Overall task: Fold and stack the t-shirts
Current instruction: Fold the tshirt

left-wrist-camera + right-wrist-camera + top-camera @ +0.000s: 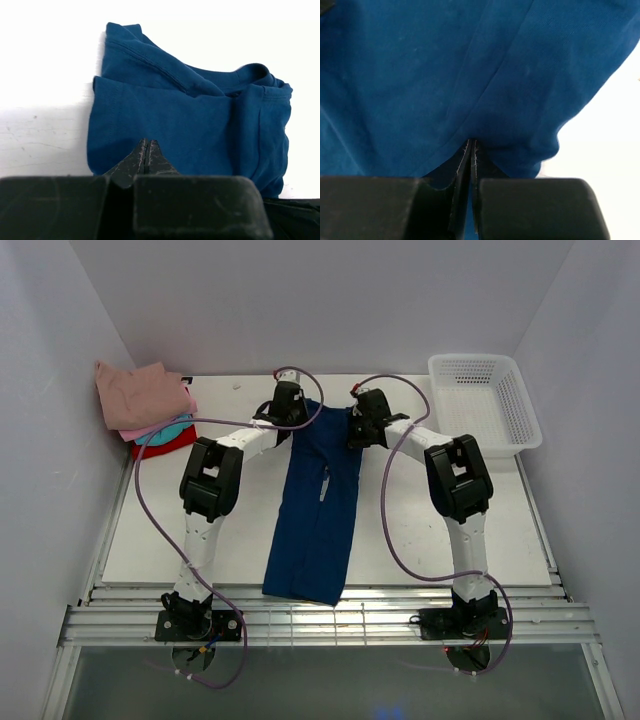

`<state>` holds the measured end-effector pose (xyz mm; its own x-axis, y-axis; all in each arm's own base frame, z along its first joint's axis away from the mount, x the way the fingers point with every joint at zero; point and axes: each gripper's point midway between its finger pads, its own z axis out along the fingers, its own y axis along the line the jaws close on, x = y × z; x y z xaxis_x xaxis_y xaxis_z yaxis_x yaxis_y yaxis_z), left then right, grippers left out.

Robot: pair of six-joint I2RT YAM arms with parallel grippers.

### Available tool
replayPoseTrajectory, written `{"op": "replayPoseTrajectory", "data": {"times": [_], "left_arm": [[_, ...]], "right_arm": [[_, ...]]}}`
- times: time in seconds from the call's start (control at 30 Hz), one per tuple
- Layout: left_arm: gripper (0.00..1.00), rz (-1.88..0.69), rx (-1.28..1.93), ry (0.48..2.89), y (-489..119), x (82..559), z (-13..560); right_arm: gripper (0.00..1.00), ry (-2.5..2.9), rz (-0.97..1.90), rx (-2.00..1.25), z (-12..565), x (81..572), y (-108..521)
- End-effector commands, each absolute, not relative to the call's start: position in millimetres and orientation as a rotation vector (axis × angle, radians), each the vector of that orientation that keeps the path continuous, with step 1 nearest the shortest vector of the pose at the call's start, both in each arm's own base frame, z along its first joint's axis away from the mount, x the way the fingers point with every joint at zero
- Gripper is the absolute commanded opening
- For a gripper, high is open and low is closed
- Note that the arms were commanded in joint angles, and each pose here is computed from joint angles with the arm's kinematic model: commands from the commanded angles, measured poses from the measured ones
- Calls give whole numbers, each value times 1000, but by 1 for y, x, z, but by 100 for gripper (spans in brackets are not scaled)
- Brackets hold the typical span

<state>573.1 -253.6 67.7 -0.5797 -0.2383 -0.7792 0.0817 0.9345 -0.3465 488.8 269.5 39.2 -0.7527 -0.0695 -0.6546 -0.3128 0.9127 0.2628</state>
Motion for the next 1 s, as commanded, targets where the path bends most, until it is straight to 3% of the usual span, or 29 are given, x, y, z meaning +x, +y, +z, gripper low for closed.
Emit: {"op": "replayPoseTrajectory", "data": {"times": [0.0, 0.4, 0.97], "left_arm": [[0, -456, -103, 2115, -250, 576, 87], [0, -527, -121, 2148, -257, 566, 66], [0, -533, -116, 2203, -260, 562, 36]], "right_arm": [[8, 2331, 499, -257, 60, 513, 270], [8, 2629, 211, -128, -7, 488, 205], [8, 2673, 253, -133, -24, 508, 205]]}}
